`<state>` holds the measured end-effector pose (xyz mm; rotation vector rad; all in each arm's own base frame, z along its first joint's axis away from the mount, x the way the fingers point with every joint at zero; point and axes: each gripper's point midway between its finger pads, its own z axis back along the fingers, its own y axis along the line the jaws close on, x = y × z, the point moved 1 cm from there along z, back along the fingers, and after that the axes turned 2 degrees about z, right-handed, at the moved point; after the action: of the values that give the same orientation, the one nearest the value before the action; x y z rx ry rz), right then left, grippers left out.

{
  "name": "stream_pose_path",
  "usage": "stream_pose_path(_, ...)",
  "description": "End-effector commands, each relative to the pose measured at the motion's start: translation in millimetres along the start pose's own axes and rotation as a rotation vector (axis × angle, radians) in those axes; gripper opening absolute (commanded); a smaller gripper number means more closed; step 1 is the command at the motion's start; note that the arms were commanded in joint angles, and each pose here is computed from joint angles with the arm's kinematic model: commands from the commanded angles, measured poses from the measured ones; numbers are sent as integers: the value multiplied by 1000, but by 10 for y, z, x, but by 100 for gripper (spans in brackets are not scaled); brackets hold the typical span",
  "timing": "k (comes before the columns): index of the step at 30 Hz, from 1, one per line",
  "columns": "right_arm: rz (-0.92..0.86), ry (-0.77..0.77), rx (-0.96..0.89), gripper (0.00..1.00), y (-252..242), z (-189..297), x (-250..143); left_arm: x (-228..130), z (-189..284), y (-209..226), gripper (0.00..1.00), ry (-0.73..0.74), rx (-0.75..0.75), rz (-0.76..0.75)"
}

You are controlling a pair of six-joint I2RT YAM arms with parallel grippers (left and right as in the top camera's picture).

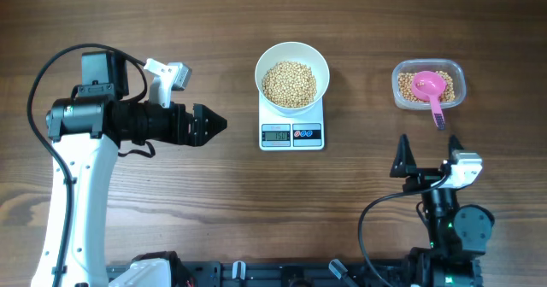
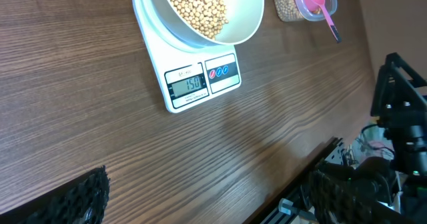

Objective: Scoop item into bowl and weigh 150g on scale

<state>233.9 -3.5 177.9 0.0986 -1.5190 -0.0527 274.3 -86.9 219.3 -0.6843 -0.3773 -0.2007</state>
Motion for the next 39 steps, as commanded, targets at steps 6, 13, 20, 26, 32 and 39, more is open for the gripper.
stream_pose_path(6, 161, -63, 49, 100, 119, -25, -5, 47, 30, -36, 100, -13, -3, -37)
stream_pose_path(13, 161, -114, -6, 100, 40, -16, 120, 47, 30, -36, 100, -13, -3, -37)
stream_pose_path(20, 92, -53, -29, 100, -12, -28, -23, 47, 29, -35, 100, -12, -3, -37)
stream_pose_path(26, 112, -52, -15, 100, 14, -29, -26, 47, 29, -35, 100, -12, -3, -37)
stream_pose_path(32, 133, -51, -4, 100, 38, -29, -29, 47, 30, -36, 100, -13, -3, -37)
stream_pose_path(39, 157, -52, 30, 100, 121, -30, -34, 47, 30, -36, 100, -13, -3, -37)
